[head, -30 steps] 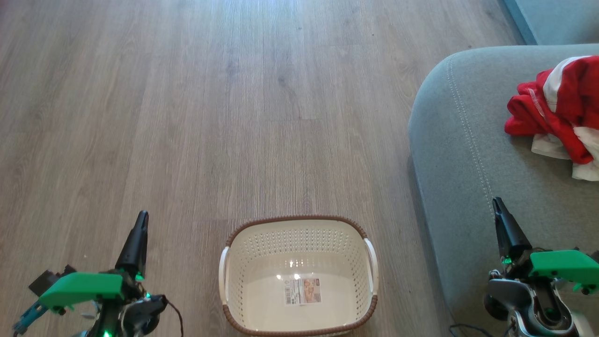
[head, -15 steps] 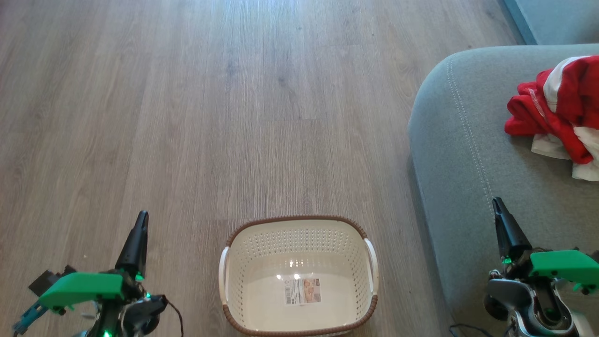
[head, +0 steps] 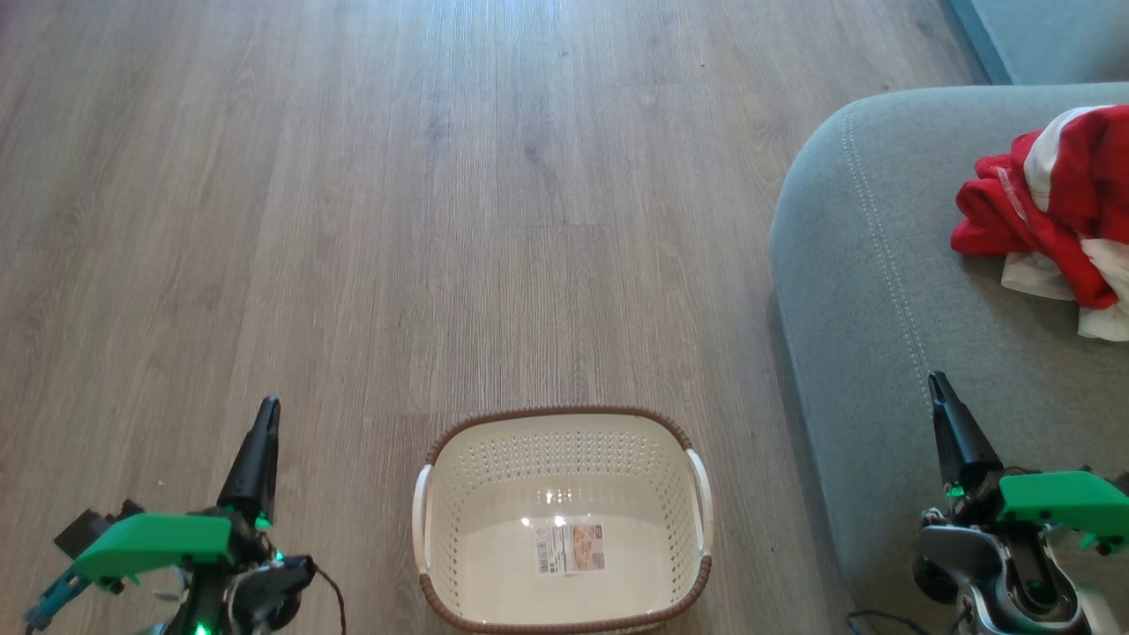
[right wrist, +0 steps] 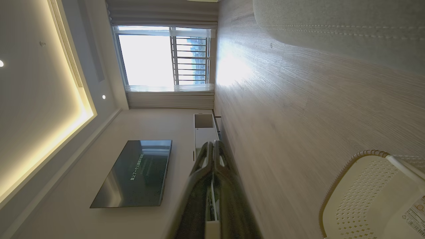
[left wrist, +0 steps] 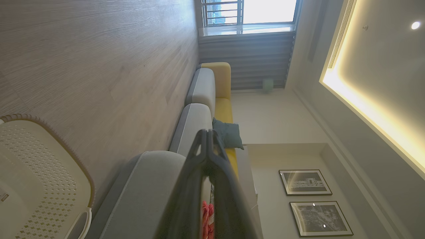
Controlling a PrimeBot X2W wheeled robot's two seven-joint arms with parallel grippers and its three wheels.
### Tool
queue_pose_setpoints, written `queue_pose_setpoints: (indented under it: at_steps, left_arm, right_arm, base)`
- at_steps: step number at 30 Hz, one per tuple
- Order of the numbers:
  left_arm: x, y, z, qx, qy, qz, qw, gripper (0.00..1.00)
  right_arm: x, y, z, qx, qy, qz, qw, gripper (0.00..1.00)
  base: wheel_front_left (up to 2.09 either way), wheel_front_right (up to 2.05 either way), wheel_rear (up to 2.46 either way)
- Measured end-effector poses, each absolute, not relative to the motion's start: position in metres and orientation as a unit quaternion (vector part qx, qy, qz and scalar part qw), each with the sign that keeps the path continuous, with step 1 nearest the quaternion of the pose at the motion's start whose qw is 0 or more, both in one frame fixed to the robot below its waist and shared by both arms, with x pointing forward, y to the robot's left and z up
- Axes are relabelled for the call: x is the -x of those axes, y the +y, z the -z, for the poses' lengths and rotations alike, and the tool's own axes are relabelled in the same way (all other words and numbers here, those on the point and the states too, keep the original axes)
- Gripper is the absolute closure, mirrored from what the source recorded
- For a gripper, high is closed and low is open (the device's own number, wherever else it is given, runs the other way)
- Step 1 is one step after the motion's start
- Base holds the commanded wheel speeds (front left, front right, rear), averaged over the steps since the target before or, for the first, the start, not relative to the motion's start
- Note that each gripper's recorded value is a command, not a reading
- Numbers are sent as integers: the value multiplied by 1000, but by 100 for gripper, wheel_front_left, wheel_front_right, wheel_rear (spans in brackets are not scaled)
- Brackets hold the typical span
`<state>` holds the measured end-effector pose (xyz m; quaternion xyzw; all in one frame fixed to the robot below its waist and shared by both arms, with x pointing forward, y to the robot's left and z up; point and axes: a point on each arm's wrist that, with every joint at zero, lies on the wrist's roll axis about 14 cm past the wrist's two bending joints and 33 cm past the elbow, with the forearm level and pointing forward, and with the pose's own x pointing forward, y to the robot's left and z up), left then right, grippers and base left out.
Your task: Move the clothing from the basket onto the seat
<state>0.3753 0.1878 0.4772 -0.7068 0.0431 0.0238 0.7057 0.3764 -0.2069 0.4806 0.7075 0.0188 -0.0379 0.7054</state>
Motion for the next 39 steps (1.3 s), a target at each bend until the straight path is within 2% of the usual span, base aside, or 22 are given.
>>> queue_pose_setpoints:
  at_steps: [39]
  left_arm:
    - [-375,188,-477,707,43,-24,705,100]
  right_arm:
    - [-376,-207,-481,-707,19,38,705,100]
  base:
    - [0,0,0]
